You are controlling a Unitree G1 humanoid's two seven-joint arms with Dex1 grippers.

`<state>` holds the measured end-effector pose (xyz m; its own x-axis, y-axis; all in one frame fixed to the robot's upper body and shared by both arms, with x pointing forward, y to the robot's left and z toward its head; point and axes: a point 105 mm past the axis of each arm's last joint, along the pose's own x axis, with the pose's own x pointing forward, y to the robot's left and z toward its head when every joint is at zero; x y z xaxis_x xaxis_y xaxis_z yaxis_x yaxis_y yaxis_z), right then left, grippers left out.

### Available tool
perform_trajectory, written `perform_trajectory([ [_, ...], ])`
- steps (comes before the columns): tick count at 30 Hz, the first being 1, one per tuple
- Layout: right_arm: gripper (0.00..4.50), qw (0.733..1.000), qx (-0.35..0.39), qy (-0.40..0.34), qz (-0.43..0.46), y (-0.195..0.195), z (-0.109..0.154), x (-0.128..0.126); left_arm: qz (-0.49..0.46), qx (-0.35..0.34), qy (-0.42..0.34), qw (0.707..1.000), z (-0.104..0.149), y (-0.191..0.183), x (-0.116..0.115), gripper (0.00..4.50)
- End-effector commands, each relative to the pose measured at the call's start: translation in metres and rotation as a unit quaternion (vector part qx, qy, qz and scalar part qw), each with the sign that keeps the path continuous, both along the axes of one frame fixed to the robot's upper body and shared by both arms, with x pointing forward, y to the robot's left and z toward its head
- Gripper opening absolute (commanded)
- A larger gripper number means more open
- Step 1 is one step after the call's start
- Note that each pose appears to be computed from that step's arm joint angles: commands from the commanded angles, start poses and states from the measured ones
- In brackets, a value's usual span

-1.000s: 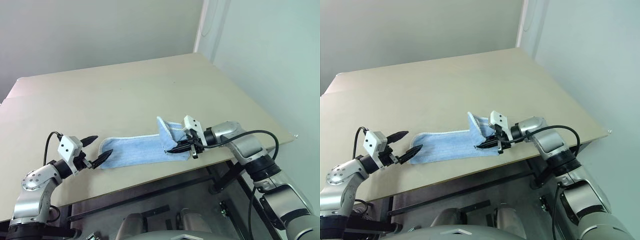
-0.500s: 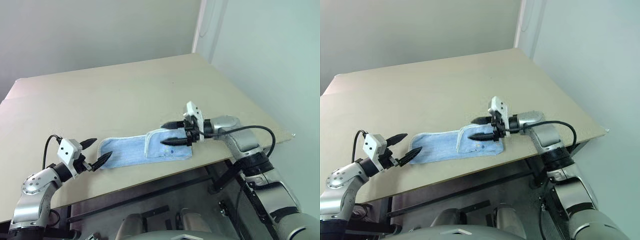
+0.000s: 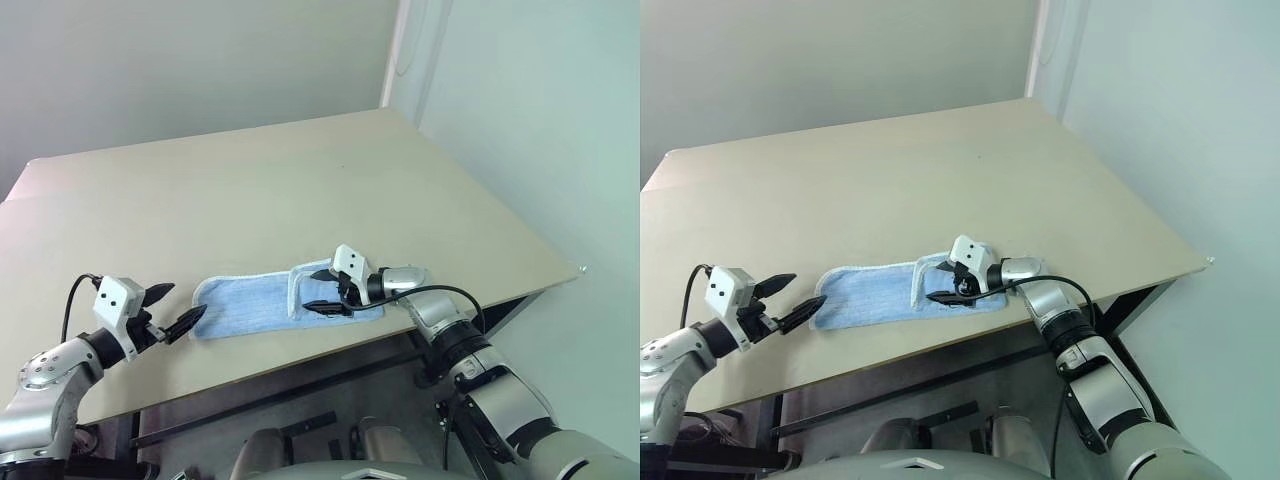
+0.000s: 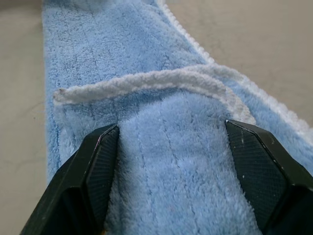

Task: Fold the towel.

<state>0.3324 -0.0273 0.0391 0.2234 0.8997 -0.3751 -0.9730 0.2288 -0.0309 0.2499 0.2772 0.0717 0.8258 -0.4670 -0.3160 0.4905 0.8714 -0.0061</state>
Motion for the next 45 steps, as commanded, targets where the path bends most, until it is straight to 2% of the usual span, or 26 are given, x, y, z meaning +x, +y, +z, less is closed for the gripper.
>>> perform_trajectory([
  [1,4.2,0.999,0.038,0.013,0.019,0.008,0.018,0.0,0.011,-0.006,0.011,1.0,0.012,0.008,0.0,4.5],
  [2,4.48,0.998,0.056,0.021,0.019,0.009,0.025,0.0,0.011,-0.012,0.014,1.0,0.013,0.009,-0.001,4.5],
  [5,4.48,0.995,0.099,0.029,0.001,0.011,0.044,0.006,0.022,-0.052,0.031,0.998,0.015,0.012,-0.002,4.5],
  [9,4.48,0.985,0.165,0.048,-0.032,0.01,0.07,0.012,0.032,-0.08,0.134,0.987,-0.003,0.008,-0.008,4.5],
  [14,4.48,0.966,0.232,0.109,-0.045,0.007,0.092,0.011,0.021,-0.119,0.187,0.975,-0.018,-0.014,-0.005,4.5],
  [24,4.48,0.964,0.228,0.104,-0.093,0.0,0.094,0.017,-0.027,-0.108,0.25,0.962,-0.043,-0.055,0.005,4.5],
  [28,4.48,0.963,0.224,0.101,-0.112,-0.004,0.088,0.019,-0.046,-0.104,0.245,0.963,-0.043,-0.065,0.009,4.5],
  [35,4.5,0.962,0.214,0.095,-0.139,-0.011,0.081,0.022,-0.052,-0.102,0.221,0.969,-0.033,-0.056,0.015,2.31],
  [38,4.5,0.961,0.214,0.089,-0.15,-0.014,0.081,0.026,-0.056,-0.138,0.193,0.97,-0.019,-0.055,0.019,1.22],
  [41,4.5,0.961,0.215,0.088,-0.151,-0.016,0.082,0.027,-0.059,-0.141,0.187,0.97,-0.014,-0.051,0.018,0.1],
  [44,4.5,0.959,0.224,0.089,-0.151,-0.018,0.086,0.028,-0.043,-0.12,0.186,0.974,-0.014,-0.04,0.017,0.05],
  [45,4.5,0.958,0.228,0.09,-0.149,-0.019,0.087,0.028,-0.028,-0.092,0.186,0.978,-0.015,-0.03,0.017,0.05],
])
